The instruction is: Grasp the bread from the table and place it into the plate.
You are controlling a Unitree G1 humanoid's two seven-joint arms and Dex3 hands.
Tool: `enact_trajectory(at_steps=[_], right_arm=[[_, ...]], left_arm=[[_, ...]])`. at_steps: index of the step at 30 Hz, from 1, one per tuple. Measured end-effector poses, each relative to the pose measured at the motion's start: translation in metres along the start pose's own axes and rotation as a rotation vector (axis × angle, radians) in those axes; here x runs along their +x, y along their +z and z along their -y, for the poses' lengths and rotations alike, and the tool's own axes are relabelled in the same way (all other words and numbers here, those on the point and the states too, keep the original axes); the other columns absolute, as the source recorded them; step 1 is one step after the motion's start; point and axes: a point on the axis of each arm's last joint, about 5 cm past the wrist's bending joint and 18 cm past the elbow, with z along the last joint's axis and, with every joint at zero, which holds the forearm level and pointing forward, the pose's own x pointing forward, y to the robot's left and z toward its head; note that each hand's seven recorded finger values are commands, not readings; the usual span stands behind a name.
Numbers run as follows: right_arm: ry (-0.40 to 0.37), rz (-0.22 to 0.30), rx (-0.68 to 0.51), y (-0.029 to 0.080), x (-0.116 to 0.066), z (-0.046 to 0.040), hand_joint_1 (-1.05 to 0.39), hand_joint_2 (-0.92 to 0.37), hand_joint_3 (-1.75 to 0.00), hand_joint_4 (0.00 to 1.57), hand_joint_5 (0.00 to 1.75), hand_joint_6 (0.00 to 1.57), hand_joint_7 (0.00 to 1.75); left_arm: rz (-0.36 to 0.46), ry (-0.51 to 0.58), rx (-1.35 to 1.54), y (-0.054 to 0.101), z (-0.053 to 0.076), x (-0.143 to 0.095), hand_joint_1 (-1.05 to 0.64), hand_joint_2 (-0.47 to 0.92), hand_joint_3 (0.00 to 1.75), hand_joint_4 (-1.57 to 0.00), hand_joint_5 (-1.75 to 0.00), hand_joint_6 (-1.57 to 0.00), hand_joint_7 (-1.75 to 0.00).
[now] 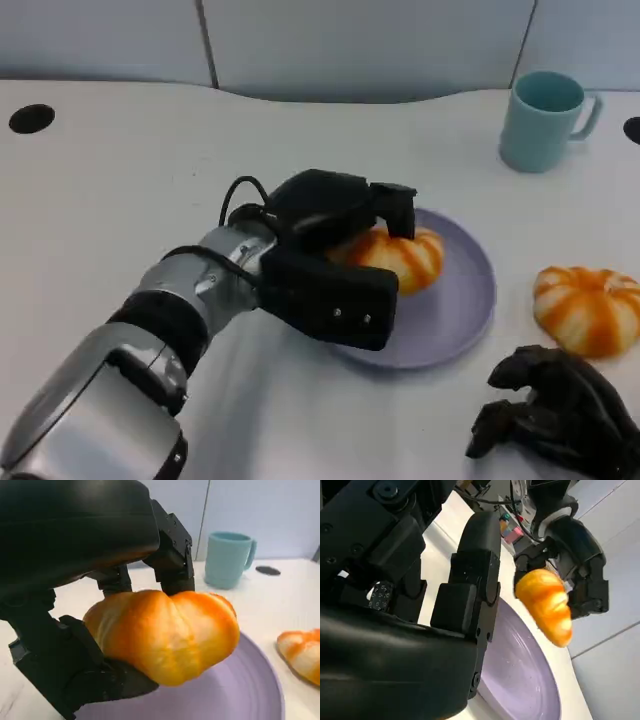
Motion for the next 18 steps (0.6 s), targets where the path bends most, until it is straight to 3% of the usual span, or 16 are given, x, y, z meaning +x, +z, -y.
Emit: enact_trajectory(at_steps=[1,2,3,4,5,7,13,15,18], right_arm=[[-0.001,0.000,0.002,0.000,0.000,-0.0001,-1.05,-0.34,0.00,1.57,0.40,1.57,0.23],[-0.001,-0.001,0.002,0.000,0.000,-0.0001,-1.05,-0.35,0.00,1.57,0.40,1.57,0.22],[-0.001,-0.001,0.002,0.000,0.000,-0.0002,-1.05,-0.35,0.00,1.57,0.40,1.57,0.22],[0.000,-0.002,0.002,0.000,0.000,-0.0003,-1.05,-0.35,0.00,1.57,0.40,1.57,0.22],[0.001,-0.002,0.001,0.000,0.000,-0.0003,-1.05,-0.36,-0.01,1.57,0.40,1.57,0.21],[0.003,-0.003,0.000,0.000,0.000,-0.0003,-1.05,-0.36,-0.01,1.57,0.39,1.57,0.21],[0.004,-0.002,-0.001,0.000,0.000,-0.0001,-1.05,-0.36,0.00,1.57,0.39,1.57,0.21],[0.005,-0.002,-0.001,0.000,0.000,-0.0002,-1.05,-0.36,0.00,1.57,0.39,1.57,0.21],[0.007,-0.003,0.000,0.000,0.000,0.0000,-1.05,-0.36,0.00,1.57,0.40,1.57,0.22]], left_arm=[[-0.004,-0.010,-0.005,0.000,0.000,0.000,-0.40,0.80,0.49,-0.49,-1.25,-0.46,-0.81],[-0.007,-0.014,-0.010,0.000,-0.001,0.000,-0.60,0.87,0.36,-0.20,-0.98,-0.19,-0.61],[-0.012,-0.032,-0.022,-0.001,-0.002,0.000,-0.67,0.90,0.31,-0.10,-0.88,-0.10,-0.54],[-0.021,-0.064,-0.033,-0.001,-0.003,0.000,-0.70,0.91,0.29,-0.05,-0.83,-0.05,-0.50],[-0.030,-0.099,-0.039,-0.002,-0.003,0.000,-0.81,0.92,0.32,-0.02,-0.58,-0.02,-0.44],[-0.043,-0.155,-0.047,-0.004,-0.004,-0.001,-0.86,0.92,0.36,0.00,-0.43,0.00,-0.40],[-0.045,-0.181,-0.041,-0.004,-0.008,-0.001,-0.88,0.92,0.37,0.00,-0.36,0.00,-0.37],[-0.041,-0.178,-0.042,-0.004,-0.009,-0.001,-0.89,0.92,0.40,0.00,-0.50,0.00,-0.40],[-0.017,-0.138,-0.052,-0.004,-0.014,-0.002,-0.90,0.92,0.41,0.00,-0.52,0.00,-0.44]])
